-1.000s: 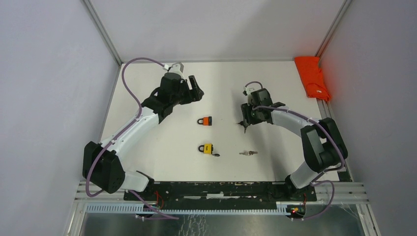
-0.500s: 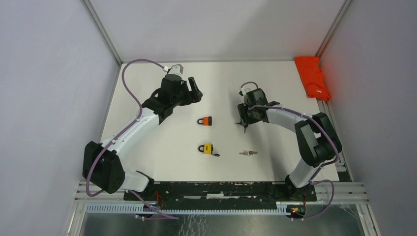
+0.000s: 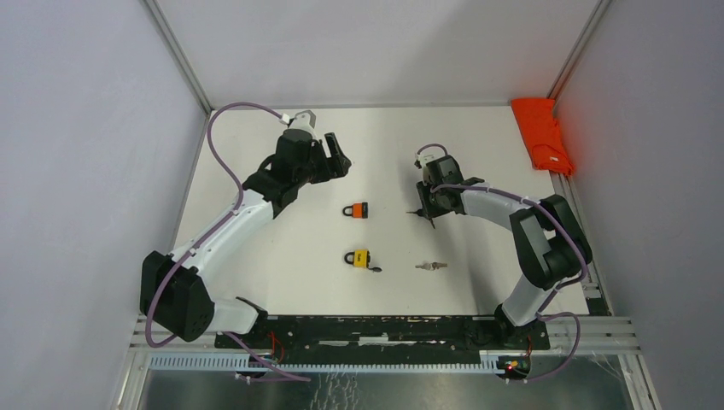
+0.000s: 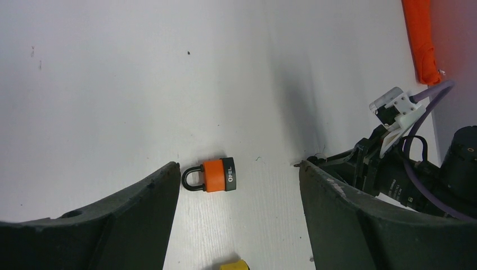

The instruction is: Unlock with the key

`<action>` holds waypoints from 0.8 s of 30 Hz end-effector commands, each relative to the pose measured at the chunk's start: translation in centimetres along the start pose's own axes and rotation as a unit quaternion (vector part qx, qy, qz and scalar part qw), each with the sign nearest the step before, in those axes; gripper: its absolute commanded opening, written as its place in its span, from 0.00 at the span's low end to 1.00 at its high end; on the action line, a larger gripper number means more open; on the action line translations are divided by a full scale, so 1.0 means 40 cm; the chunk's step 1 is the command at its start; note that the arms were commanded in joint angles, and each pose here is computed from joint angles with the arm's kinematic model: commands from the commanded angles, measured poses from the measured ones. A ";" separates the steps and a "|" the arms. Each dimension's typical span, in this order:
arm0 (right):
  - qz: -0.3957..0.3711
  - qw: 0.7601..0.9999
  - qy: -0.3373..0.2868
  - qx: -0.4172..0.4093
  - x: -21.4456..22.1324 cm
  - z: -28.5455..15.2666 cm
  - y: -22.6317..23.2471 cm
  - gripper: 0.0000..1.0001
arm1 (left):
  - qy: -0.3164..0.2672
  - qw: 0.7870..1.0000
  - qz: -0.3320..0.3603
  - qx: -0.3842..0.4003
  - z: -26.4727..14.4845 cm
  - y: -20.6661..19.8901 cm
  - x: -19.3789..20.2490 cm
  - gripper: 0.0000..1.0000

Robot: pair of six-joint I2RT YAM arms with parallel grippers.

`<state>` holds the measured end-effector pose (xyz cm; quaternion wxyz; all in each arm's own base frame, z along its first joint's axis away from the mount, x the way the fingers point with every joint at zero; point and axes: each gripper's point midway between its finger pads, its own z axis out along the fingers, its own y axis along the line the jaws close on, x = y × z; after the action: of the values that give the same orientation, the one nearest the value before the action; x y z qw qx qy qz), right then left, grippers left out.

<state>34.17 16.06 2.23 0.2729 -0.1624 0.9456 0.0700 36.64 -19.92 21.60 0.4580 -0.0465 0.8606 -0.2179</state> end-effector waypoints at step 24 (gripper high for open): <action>-0.015 0.997 -0.079 -0.009 -0.123 -0.137 0.013 0.00 | -0.014 0.998 0.012 0.065 0.030 -0.061 0.002 0.78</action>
<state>33.98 15.71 4.57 0.2864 -0.1673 0.9410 0.0664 36.59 -20.77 21.14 0.4579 -0.0365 0.8569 -0.2342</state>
